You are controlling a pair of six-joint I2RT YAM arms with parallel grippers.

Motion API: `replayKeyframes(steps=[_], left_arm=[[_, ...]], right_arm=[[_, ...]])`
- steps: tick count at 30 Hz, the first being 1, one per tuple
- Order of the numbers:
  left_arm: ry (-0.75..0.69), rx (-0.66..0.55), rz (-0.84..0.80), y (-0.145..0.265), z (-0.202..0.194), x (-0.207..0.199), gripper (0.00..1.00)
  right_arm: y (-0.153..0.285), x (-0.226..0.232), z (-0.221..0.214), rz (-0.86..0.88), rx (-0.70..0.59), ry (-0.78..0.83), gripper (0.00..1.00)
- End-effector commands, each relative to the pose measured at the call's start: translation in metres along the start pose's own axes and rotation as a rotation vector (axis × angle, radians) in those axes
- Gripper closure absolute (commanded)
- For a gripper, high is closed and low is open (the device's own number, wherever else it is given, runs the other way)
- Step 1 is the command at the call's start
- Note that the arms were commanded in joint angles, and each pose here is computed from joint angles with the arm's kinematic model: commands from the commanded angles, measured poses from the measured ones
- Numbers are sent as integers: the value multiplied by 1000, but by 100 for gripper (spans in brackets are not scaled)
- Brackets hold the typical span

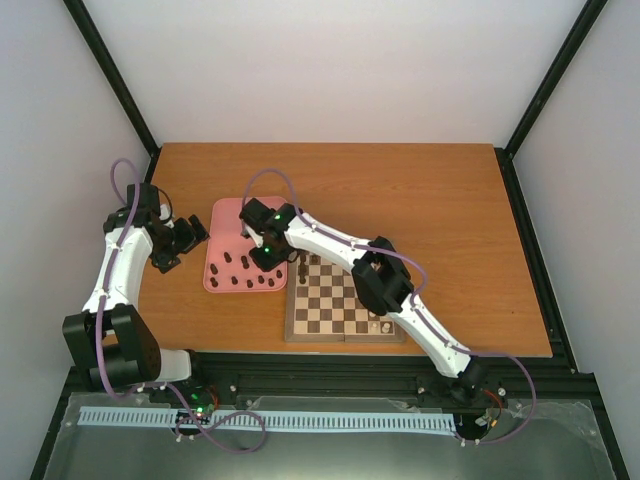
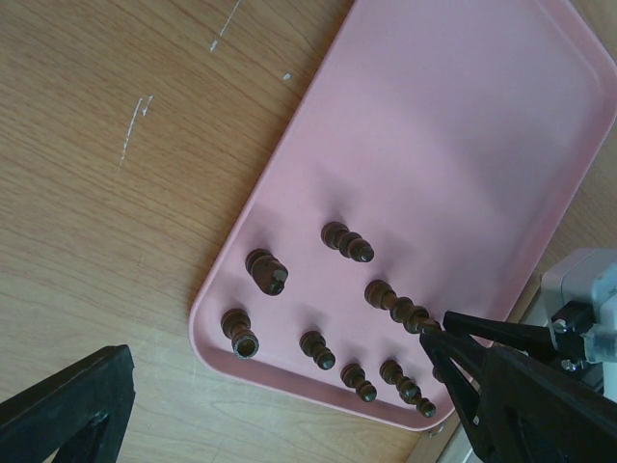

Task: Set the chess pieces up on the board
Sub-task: Pick up the chess piece from the storage box, then place the chess piece on the chessboard.

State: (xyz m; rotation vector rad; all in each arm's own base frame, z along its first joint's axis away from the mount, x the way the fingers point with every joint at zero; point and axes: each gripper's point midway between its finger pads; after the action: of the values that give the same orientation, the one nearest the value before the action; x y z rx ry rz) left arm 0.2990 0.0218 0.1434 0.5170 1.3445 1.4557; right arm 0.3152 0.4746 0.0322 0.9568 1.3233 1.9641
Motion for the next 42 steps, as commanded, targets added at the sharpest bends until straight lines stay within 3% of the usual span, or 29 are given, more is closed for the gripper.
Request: replayKeyframes(steps=[1, 6, 15, 22, 32, 42], left_arm=[[-24, -28, -7, 7, 5, -4, 0], [-24, -30, -10, 8, 5, -5, 0], [-25, -38, -11, 10, 6, -5, 0], [-24, -39, -15, 9, 5, -6, 0], [-25, -40, -13, 9, 7, -6, 0], [-27, -41, -14, 10, 8, -7, 0]], right_arm=[[3, -1, 5, 0, -9, 4, 84], [12, 0, 12, 3, -38, 7, 97], [108, 5, 53, 18, -245, -5, 97], [161, -26, 33, -53, -260, -83, 97], [150, -73, -47, -138, -136, -191, 97], [115, -80, -65, -117, -108, -225, 97]])
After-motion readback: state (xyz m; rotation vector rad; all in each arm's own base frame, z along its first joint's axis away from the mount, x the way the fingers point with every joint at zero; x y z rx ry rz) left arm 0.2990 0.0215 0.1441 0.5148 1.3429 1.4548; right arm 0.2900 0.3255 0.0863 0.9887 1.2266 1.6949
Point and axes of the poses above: each gripper's point midway between its finger pads, its own y axis back along the fingers, its own x axis along the line the jaws close on, z = x × y, and after that the axes turned 11 degrees about -y, right-handed
